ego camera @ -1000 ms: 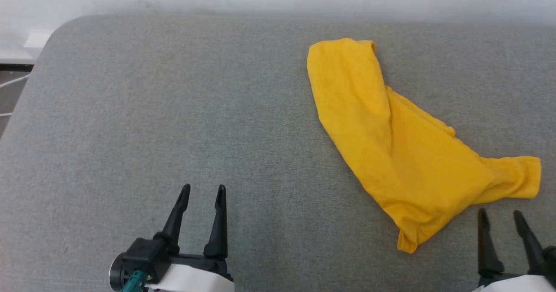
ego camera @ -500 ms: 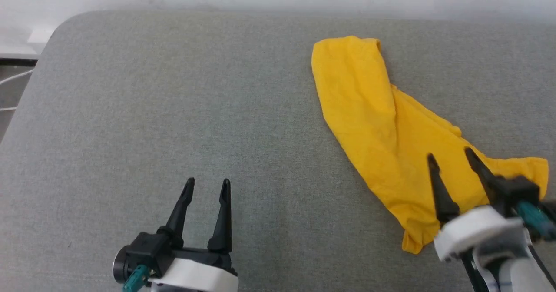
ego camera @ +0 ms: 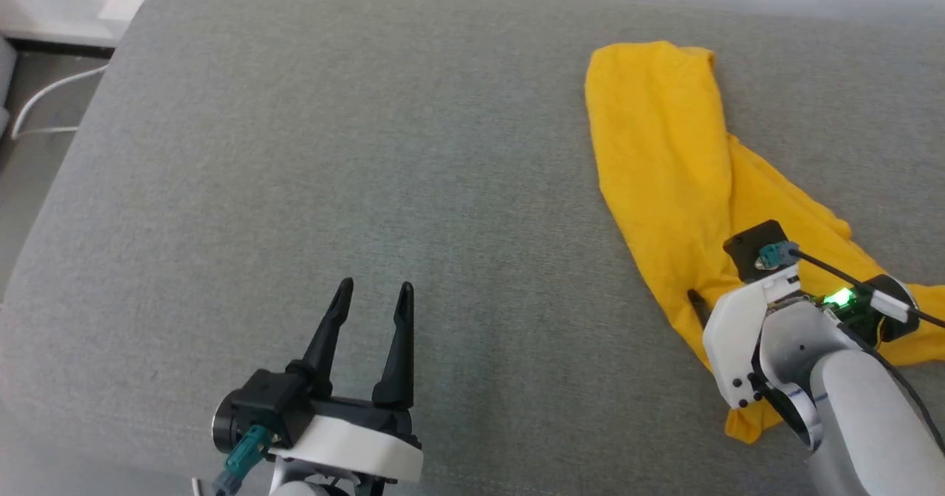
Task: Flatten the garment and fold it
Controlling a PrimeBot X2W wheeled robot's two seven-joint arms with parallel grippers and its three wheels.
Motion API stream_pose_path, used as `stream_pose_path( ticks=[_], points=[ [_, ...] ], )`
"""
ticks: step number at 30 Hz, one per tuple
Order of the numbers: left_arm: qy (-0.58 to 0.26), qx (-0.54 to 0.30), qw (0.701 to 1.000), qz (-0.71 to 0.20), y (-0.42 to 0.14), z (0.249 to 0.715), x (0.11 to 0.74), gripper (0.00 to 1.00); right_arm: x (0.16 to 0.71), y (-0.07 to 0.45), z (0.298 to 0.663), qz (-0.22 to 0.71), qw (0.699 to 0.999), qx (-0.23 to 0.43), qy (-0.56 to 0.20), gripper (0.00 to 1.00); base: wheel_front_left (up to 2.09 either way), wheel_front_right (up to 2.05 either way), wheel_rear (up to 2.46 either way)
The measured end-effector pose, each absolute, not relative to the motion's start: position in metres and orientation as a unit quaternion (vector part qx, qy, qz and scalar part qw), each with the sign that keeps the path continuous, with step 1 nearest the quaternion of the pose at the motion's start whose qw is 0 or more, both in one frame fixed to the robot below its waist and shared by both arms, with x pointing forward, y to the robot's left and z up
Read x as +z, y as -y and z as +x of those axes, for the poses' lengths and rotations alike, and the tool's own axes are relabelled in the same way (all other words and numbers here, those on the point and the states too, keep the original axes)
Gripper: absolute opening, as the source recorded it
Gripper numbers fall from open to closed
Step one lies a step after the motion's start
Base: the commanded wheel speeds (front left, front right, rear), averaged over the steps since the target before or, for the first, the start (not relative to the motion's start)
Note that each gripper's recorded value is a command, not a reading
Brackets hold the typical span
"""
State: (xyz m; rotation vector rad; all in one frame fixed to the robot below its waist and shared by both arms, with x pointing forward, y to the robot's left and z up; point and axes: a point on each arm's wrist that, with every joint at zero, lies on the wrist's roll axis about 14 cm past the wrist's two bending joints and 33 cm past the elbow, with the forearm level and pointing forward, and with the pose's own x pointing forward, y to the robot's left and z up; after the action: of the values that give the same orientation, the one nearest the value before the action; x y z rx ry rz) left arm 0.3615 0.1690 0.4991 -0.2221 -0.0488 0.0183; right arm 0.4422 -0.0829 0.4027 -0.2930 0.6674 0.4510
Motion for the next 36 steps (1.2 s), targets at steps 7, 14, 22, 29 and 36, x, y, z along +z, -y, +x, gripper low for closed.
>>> stream_pose_path(
  ticks=[7, 14, 22, 29, 36],
  points=[
    [0.023, 0.029, 0.993, -0.109, -0.181, 0.358, 0.498, 1.00, 0.399, 0.041, 0.460, -0.126, 0.907, 0.261, -0.307, 0.00, 0.00, 0.00, 0.00],
    [0.031, 0.037, 0.993, -0.108, -0.185, 0.355, 0.503, 1.00, 0.453, -0.050, 0.448, -0.038, 0.900, 0.365, -0.236, 0.00, 0.00, 0.00, 0.00],
    [0.030, 0.034, 0.993, -0.112, -0.183, 0.354, 0.503, 1.00, 0.427, -0.088, 0.399, 0.006, 0.852, 0.426, -0.305, 0.40, 0.00, 0.00, 0.00],
    [0.028, 0.032, 0.993, -0.113, -0.181, 0.352, 0.502, 1.00, 0.416, -0.080, 0.403, 0.013, 0.865, 0.407, -0.292, 1.00, 0.00, 0.00, 0.00],
    [0.032, 0.028, 0.993, -0.110, -0.179, 0.349, 0.504, 1.00, 0.477, -0.041, 0.448, 0.082, 0.921, 0.336, -0.180, 1.00, 0.00, 0.00, 0.00]
  ],
)
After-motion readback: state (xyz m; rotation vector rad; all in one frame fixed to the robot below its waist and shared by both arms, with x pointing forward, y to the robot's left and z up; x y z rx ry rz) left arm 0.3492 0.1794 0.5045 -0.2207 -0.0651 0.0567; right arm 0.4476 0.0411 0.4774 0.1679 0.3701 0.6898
